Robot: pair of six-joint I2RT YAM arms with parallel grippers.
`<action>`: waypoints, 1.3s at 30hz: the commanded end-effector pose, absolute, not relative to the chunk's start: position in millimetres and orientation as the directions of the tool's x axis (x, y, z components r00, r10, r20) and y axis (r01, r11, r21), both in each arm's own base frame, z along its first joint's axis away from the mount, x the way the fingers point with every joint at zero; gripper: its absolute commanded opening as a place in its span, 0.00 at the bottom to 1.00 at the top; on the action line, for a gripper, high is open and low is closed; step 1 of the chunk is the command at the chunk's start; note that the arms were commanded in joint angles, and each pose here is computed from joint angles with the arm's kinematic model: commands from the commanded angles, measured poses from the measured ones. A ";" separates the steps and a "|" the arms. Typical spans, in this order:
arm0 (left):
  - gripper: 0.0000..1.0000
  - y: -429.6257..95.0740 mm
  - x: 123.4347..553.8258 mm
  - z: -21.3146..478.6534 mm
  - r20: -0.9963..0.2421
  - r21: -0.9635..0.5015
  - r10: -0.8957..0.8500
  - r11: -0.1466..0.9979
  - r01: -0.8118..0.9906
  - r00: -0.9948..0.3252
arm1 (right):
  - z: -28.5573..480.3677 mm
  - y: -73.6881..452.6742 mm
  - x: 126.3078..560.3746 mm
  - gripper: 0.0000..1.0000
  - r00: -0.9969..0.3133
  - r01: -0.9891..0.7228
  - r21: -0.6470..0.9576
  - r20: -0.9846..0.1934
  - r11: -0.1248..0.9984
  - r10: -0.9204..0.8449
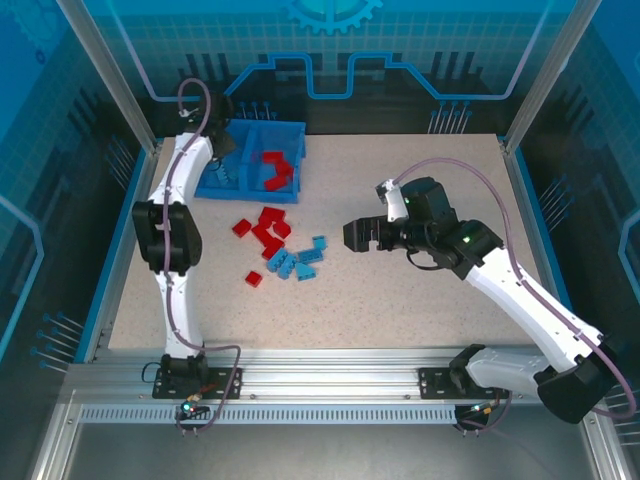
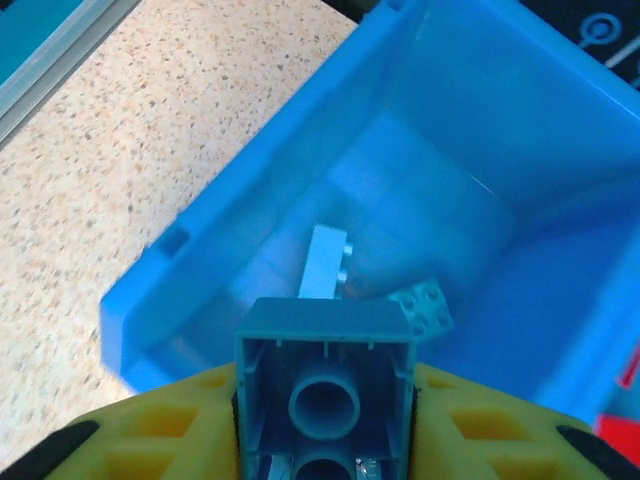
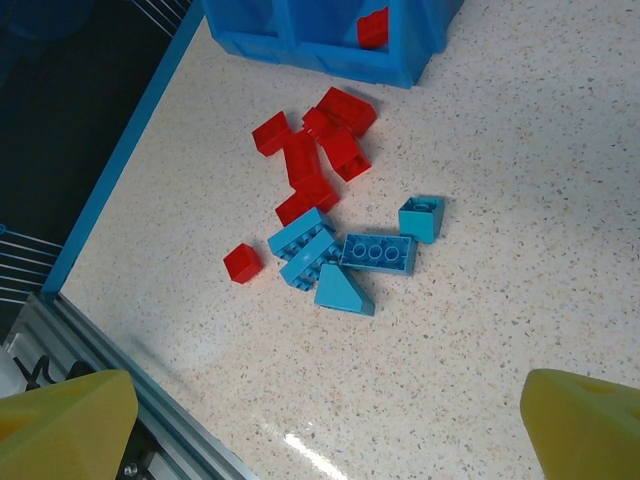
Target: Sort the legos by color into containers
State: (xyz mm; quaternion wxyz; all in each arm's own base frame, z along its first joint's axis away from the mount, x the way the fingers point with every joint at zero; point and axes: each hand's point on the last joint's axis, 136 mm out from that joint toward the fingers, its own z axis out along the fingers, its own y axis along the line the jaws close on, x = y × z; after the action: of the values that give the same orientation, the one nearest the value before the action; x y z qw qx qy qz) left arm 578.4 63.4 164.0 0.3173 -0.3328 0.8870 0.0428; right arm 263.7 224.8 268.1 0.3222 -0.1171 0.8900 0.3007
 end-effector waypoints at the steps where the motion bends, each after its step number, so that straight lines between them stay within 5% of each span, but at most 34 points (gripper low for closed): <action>1: 0.48 51.8 589.9 161.4 -0.546 -0.176 -0.538 0.823 -0.540 -0.642 | 273.1 218.9 262.8 1.00 -0.764 -0.387 0.458 -0.646 0.800 0.000; 5: 0.62 53.6 592.1 175.7 -0.570 -0.180 -0.511 0.841 -0.510 -0.643 | 274.0 220.6 264.2 1.00 -0.766 -0.384 0.464 -0.643 0.798 0.005; 13: 0.60 25.6 535.6 227.9 -0.500 -0.371 -0.645 0.763 -0.530 -0.578 | 266.2 226.7 273.1 1.00 -0.777 -0.367 0.474 -0.629 0.800 0.017; 21: 0.60 -68.3 438.8 267.1 -0.508 -0.487 -0.617 0.782 -0.390 -0.602 | 243.7 227.4 288.4 1.00 -0.808 -0.313 0.443 -0.589 0.840 0.009; 29: 0.60 -172.6 369.6 207.5 -0.468 -0.405 -0.480 0.862 -0.303 -0.742 | 229.9 205.5 294.1 1.00 -0.814 -0.198 0.460 -0.569 0.865 0.116; 39: 0.71 -237.0 373.9 118.9 -0.403 -0.235 -0.289 0.950 -0.207 -0.868 | 228.1 188.1 285.6 1.00 -0.810 -0.162 0.487 -0.562 0.858 0.167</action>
State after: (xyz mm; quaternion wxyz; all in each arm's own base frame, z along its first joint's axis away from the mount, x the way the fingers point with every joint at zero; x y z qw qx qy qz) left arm 359.0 -232.9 118.1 0.2031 -0.1309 0.9650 -0.1024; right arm 285.0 194.4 222.5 0.2972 -0.0152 0.9184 0.2608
